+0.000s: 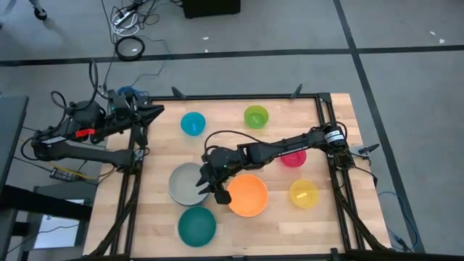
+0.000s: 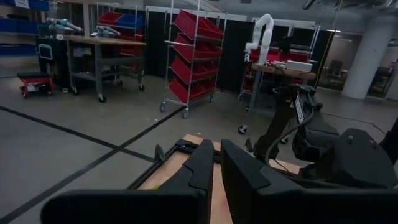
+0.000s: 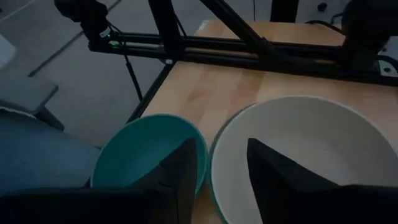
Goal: Nest bowls inside each other
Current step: Stack the orange bowl on top of the gray bowl
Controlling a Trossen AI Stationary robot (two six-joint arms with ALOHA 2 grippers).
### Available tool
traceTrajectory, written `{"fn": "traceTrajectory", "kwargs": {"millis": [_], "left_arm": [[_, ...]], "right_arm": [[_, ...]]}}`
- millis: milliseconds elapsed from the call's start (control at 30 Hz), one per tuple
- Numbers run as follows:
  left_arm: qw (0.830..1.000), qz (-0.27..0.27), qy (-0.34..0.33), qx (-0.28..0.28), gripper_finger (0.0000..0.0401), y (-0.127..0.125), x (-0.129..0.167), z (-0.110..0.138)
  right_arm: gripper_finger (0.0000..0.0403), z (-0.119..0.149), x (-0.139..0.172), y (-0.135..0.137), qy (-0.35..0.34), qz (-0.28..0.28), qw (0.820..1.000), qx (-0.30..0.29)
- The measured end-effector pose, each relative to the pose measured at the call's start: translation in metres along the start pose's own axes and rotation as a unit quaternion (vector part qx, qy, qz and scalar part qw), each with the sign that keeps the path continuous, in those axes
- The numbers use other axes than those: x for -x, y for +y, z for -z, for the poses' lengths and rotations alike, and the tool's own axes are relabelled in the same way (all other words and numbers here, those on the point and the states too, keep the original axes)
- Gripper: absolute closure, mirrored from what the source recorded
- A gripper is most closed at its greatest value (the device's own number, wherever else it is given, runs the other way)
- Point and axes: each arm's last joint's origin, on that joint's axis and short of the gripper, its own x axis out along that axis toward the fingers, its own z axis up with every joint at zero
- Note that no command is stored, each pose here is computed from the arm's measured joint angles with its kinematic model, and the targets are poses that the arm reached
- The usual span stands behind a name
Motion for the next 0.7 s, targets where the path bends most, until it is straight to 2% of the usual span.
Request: {"fn": "traceTrajectory", "kwargs": {"millis": [100, 233, 300, 433, 567, 700], "left_arm": [[1.0, 0.0, 0.002, -0.001, 0.0362, 0.0, 0.0, 0.0], [1.0, -0.004, 0.027, 0.004, 0.0362, 0.001, 0.0, 0.005], [0.999, -0.008, 0.048, 0.007, 0.0362, 0.002, 0.0, 0.01], [0.993, -0.001, 0.116, 0.018, 0.0362, 0.003, 0.002, 0.023], [0.982, 0.003, 0.186, 0.035, 0.0362, 0.003, 0.001, 0.035], [0.972, 0.01, 0.231, 0.045, 0.0362, 0.001, -0.003, 0.043]], "right_arm": [[0.0275, 0.004, 0.002, -0.003, 0.024, 0.016, 1.0, -0.002], [0.0277, 0.013, 0.024, -0.007, 0.118, 0.06, 0.991, -0.028], [0.0277, 0.02, 0.04, -0.008, 0.183, 0.091, 0.978, -0.05], [0.0277, 0.032, 0.072, -0.004, 0.296, 0.15, 0.939, -0.09], [0.0273, 0.04, 0.091, 0.001, 0.366, 0.17, 0.905, -0.132], [0.0262, 0.046, 0.094, 0.009, 0.402, 0.173, 0.888, -0.143]]}}
